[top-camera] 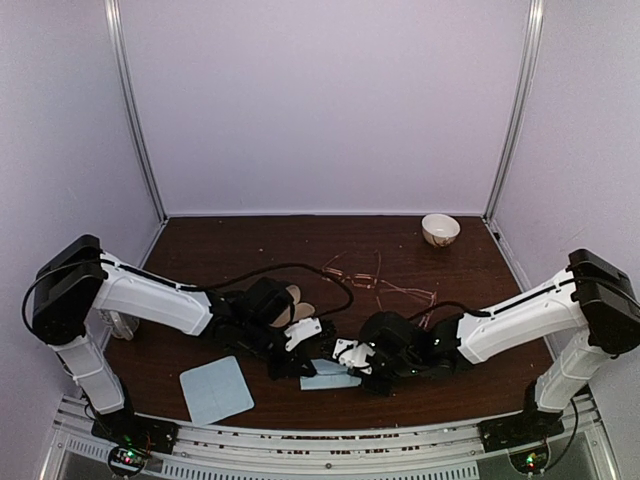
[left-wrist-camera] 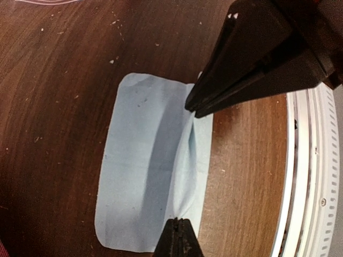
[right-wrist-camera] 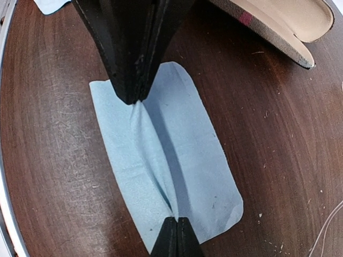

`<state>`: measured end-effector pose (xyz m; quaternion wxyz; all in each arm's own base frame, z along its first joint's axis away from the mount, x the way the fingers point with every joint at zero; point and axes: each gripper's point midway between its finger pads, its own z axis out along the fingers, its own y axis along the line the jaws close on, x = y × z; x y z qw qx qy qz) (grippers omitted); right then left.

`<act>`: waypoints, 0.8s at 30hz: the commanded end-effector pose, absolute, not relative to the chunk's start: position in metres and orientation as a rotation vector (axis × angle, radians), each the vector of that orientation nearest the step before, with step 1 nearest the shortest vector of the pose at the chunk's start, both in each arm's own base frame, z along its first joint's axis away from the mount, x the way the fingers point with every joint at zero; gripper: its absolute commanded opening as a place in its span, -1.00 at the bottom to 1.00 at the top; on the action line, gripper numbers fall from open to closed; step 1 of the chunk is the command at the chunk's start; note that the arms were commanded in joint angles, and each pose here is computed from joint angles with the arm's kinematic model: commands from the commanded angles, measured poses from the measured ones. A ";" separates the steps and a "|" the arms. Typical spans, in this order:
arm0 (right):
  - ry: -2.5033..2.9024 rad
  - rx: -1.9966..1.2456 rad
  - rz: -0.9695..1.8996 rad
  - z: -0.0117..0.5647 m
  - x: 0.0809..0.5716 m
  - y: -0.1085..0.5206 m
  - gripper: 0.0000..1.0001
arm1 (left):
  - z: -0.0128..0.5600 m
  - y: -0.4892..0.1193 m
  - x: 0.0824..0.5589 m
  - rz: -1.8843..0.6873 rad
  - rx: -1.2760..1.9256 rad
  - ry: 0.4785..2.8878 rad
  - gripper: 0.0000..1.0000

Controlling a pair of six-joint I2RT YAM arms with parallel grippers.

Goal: Organize the sunglasses
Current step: Fold the glasses cleaning cloth at the center of the board.

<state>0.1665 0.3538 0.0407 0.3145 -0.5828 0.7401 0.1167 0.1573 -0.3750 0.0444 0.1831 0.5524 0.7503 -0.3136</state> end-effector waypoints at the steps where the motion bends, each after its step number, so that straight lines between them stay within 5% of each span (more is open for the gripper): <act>1: 1.952 -1.544 0.262 0.039 0.176 0.355 -1.00 | 0.045 -0.379 0.169 -0.857 1.554 2.101 -1.00; 24: 1.976 -1.570 0.224 0.026 0.183 0.357 -0.97 | 0.024 -0.375 0.180 -0.766 1.531 2.158 -1.00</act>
